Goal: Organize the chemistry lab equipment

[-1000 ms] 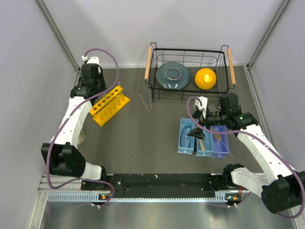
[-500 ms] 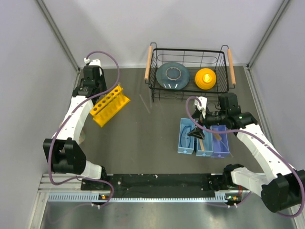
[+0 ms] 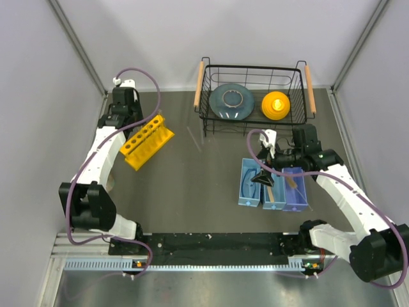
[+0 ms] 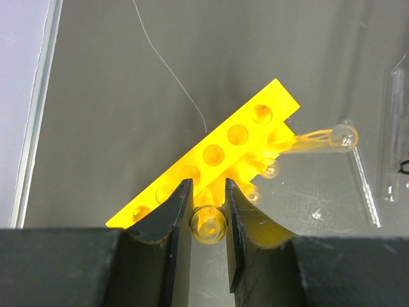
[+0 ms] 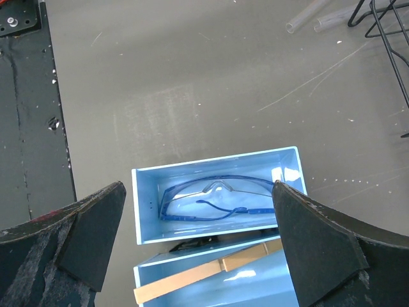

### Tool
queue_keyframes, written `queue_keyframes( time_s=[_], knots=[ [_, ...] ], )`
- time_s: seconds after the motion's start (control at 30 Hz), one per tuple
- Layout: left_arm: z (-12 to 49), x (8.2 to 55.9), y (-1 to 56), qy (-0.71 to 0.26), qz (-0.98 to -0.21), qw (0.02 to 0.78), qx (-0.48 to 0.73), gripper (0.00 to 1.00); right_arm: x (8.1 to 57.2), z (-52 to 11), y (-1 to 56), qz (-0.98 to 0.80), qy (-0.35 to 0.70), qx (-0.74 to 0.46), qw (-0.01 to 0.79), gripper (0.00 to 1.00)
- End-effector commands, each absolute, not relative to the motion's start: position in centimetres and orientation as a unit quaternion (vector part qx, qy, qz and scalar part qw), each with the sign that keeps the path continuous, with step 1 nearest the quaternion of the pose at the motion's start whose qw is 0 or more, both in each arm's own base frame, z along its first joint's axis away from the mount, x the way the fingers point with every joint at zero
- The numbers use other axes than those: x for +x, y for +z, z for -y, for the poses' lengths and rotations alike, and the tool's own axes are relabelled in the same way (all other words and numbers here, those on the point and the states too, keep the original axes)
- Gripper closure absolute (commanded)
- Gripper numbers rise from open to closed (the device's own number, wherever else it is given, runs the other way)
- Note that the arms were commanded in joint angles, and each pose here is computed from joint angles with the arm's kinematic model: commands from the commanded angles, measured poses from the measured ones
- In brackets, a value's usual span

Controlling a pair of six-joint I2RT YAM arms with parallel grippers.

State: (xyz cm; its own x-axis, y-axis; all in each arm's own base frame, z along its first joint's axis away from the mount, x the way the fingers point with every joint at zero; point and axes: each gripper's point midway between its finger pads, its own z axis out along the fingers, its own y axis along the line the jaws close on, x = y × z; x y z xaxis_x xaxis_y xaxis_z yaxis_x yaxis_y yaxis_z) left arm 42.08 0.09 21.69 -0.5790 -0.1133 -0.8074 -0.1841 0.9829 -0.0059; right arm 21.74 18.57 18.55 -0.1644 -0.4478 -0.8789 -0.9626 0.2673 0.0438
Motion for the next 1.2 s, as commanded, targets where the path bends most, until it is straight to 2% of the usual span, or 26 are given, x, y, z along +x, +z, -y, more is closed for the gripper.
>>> queue_keyframes(
  time_s=[0.0, 0.4, 1.17],
  knots=[
    [0.0, 42.6, 28.3, 0.02, -0.848, 0.522, -0.088, 0.99, 22.1, -18.6, 19.0, -0.68, 0.324, -0.518, 0.406, 0.01],
    [0.4, 40.6, 28.6, 0.006, -0.854, 0.513, -0.086, 0.99, 22.1, -18.5, 18.6, -0.683, 0.323, -0.518, 0.401, 0.01],
    [0.2, 41.3, 22.3, 0.022, -0.885, 0.457, -0.088, 0.99, 22.2, -18.4, 18.2, -0.685, 0.319, -0.521, 0.396, 0.01]
  ],
)
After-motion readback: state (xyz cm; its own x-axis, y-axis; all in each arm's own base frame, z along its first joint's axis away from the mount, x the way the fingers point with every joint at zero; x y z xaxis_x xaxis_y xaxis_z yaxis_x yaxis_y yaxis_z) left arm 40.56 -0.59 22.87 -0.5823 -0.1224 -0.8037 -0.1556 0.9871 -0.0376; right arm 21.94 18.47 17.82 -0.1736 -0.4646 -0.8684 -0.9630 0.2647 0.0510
